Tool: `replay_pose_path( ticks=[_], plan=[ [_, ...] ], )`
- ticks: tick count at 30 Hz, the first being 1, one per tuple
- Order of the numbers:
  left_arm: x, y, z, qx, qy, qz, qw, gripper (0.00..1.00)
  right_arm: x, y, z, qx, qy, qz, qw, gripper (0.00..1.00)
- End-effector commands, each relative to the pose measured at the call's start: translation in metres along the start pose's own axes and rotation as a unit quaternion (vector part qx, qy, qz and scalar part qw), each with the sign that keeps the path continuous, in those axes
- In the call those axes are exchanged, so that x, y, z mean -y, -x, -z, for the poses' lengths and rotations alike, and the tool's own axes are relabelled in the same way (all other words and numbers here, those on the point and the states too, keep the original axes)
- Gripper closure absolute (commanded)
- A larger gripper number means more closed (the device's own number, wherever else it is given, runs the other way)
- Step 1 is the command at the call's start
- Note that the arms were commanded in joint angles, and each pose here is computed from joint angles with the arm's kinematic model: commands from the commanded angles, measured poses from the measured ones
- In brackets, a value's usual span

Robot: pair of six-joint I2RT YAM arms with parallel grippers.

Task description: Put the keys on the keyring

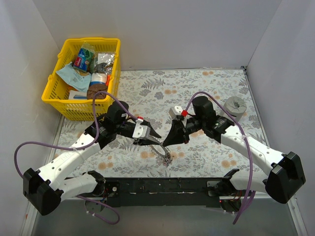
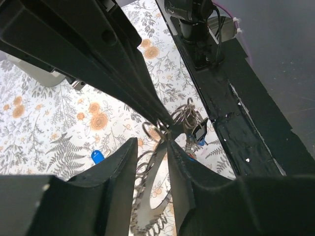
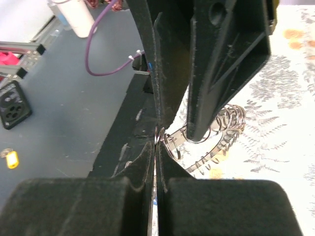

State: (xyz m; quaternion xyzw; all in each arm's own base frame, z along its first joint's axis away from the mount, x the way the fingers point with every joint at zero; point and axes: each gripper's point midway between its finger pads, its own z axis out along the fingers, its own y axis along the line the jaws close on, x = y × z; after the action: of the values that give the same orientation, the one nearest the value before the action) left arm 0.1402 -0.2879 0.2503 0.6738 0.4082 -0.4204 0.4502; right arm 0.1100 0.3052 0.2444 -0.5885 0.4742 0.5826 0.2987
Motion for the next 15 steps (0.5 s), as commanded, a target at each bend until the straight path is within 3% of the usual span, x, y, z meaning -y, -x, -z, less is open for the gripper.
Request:
replay_pose_path(
  ticks=[1, 5, 15],
  plan=[
    [-0.006, 0.022, 0.006, 0.016, 0.015, -0.028, 0.999, 0.73, 0.009, 0.041, 0.003, 0.048, -0.052, 0.068, 0.995, 0.99],
    [-0.011, 0.029, 0.008, 0.027, 0.044, -0.003, 0.999, 0.76, 0.009, 0.049, 0.007, 0.102, -0.094, 0.053, 0.989, 0.99],
    [-0.029, 0.057, 0.016, 0.106, 0.131, 0.023, 0.985, 0.67, -0.003, 0.077, 0.018, 0.193, -0.121, 0.092, 0.969, 0.99]
  ],
)
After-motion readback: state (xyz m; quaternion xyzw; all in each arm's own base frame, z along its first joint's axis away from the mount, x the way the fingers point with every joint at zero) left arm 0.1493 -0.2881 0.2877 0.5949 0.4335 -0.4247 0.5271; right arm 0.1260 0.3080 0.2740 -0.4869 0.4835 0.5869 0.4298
